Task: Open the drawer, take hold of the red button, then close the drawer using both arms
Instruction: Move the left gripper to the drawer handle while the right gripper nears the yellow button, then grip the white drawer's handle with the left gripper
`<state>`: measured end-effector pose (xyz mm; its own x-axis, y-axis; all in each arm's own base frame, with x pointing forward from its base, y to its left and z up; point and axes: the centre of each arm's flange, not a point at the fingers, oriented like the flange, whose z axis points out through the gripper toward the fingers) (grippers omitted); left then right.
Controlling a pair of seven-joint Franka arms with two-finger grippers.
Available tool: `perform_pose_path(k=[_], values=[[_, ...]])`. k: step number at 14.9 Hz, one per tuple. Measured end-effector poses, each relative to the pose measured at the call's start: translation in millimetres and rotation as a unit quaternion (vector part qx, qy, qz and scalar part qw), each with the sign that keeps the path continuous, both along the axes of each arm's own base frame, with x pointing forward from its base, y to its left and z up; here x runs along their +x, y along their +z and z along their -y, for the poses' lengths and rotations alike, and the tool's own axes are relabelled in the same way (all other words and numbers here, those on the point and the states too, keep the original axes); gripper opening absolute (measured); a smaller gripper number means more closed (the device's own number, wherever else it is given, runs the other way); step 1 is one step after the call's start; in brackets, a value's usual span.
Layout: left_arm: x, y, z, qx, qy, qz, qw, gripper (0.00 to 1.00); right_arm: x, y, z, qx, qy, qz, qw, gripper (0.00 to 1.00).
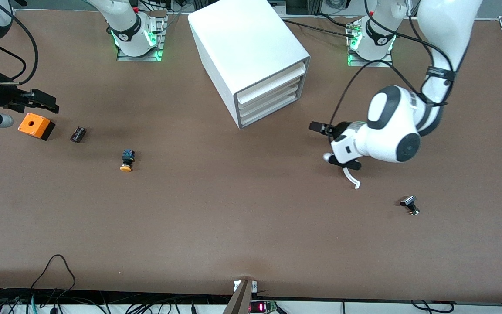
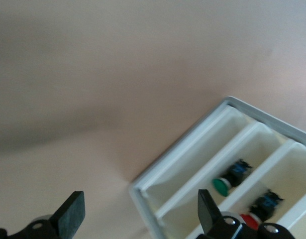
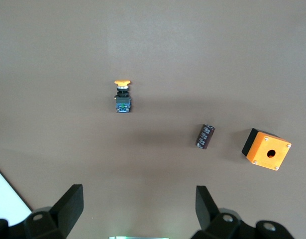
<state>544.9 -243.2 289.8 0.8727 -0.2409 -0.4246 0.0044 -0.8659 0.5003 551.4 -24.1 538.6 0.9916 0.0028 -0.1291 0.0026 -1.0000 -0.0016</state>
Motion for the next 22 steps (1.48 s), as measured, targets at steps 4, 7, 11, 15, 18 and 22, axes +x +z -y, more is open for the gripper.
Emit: perform_pose_path(k=[4, 7, 11, 15, 18, 22], values=[[-42.4, -33.7, 38.8, -0.019, 0.018, -0.008, 1.000, 1.00, 12.1, -16.9, -12.4, 0.012, 0.004, 0.007, 1.000, 1.00], [-71.6, -40.6, 66.5, -0.022, 0.001, -0.004, 1.000, 1.00, 24.3, -35.2, -17.0, 0.035, -0.004, 0.011, 0.999, 1.00], [-88.4, -30.7, 82.2, -0.030, -0.006, -0.002, 1.000, 1.00, 44.0, -60.3, -27.6, 0.037, 0.002, 0.023, 0.999, 1.00], [-103.4, -27.6, 90.0, -0.043, 0.008, -0.021, 0.999, 1.00, 64.4, -71.4, -69.0, 0.036, 0.033, 0.038, 0.998, 1.00], [-114.9, -31.2, 96.6, -0.045, 0.008, -0.027, 0.999, 1.00, 74.1, -74.4, -93.6, 0.036, 0.052, 0.050, 0.997, 1.00], [-117.8, -38.5, 91.7, -0.039, 0.014, -0.027, 0.999, 0.91, 79.8, -76.3, -124.2, 0.037, 0.075, 0.056, 0.995, 1.00]])
